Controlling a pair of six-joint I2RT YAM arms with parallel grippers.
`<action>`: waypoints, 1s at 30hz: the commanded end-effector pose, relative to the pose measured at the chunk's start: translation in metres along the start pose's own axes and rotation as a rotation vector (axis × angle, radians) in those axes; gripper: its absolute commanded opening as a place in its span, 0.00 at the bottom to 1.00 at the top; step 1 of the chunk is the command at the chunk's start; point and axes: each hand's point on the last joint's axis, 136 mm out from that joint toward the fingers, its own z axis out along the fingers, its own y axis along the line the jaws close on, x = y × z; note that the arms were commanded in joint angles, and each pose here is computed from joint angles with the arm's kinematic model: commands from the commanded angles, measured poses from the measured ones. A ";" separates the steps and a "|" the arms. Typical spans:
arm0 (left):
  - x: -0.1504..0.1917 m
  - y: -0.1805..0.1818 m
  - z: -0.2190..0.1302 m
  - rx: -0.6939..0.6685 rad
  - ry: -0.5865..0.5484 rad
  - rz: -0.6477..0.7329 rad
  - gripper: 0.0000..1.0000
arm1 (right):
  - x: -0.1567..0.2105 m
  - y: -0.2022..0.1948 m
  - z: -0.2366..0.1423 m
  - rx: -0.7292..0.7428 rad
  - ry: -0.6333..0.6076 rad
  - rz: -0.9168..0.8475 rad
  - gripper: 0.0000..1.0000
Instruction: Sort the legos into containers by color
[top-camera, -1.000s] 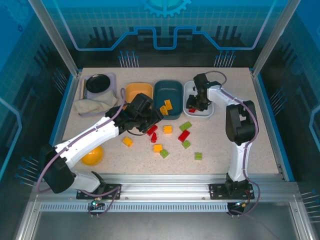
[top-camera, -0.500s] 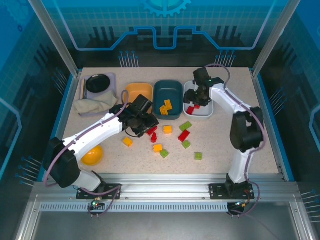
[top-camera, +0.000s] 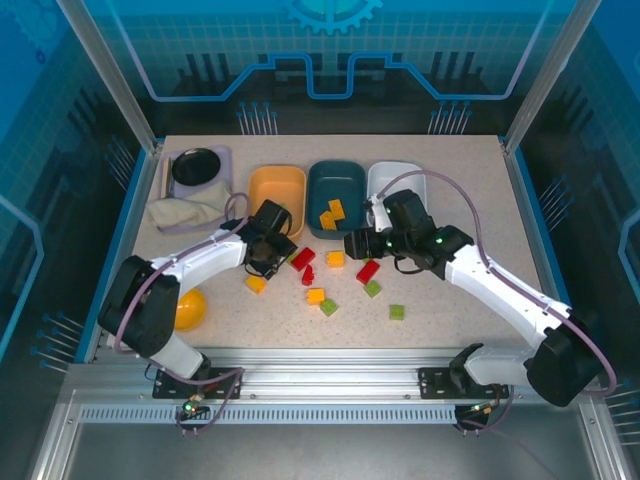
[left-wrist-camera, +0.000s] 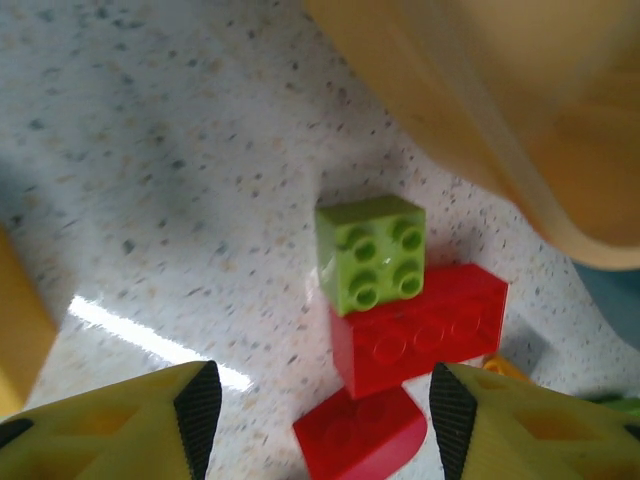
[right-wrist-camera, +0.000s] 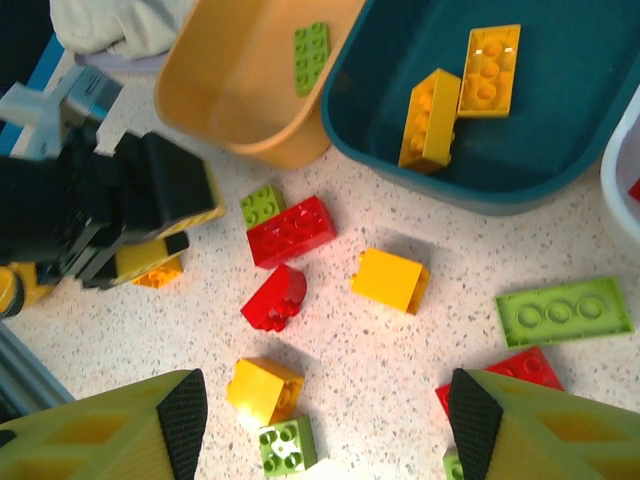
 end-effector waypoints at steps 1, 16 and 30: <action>-0.014 -0.016 0.006 0.031 -0.051 -0.022 0.62 | -0.002 0.015 -0.011 -0.060 -0.031 -0.022 0.68; -0.017 -0.004 0.036 -0.100 -0.079 -0.018 0.60 | -0.002 0.012 -0.007 -0.067 -0.018 -0.014 0.68; -0.001 0.003 0.044 -0.200 -0.076 0.054 0.43 | 0.001 0.007 -0.009 -0.064 -0.015 0.001 0.68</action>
